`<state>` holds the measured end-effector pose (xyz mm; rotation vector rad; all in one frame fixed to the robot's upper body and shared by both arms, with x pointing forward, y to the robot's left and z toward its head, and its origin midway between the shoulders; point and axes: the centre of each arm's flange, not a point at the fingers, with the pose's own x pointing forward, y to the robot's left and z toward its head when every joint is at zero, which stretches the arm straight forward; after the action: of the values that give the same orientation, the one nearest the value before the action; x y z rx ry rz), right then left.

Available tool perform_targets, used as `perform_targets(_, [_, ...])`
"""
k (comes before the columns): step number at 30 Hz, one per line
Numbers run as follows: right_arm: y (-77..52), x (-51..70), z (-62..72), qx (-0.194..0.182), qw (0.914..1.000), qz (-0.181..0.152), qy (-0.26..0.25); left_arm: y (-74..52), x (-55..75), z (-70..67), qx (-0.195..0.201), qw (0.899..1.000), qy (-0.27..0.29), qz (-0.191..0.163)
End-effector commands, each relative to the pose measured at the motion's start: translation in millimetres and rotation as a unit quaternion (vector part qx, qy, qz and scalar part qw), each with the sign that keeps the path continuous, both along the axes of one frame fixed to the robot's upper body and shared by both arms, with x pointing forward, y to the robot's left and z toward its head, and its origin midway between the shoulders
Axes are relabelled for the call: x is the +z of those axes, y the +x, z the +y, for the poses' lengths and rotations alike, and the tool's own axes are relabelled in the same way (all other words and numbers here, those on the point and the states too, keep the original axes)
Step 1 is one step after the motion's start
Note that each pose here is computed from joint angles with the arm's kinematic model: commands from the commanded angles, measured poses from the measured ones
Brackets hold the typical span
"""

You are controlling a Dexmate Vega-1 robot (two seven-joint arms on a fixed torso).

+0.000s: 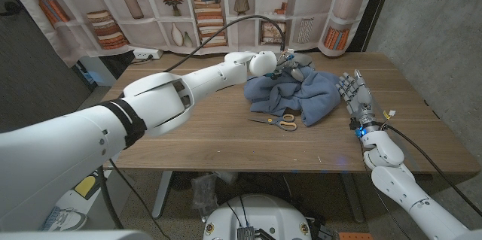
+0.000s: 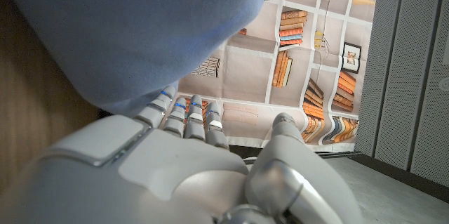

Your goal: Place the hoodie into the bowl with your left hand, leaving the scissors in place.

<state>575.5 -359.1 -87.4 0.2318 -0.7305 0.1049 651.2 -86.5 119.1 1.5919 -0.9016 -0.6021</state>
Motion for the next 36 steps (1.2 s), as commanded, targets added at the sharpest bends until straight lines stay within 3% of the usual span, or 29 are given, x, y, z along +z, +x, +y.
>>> perform_targets(1, [-3.1,-1.6,-0.9,-0.003,1.0,-0.001,0.003,-2.3,-2.1,-0.1,0.0,1.0,0.013,0.008])
perform_targets(36, [-3.3,-1.2,-2.5,0.002,1.0,0.001,-0.002,-5.1,-2.1,4.0,0.008,1.0,0.01,-0.012])
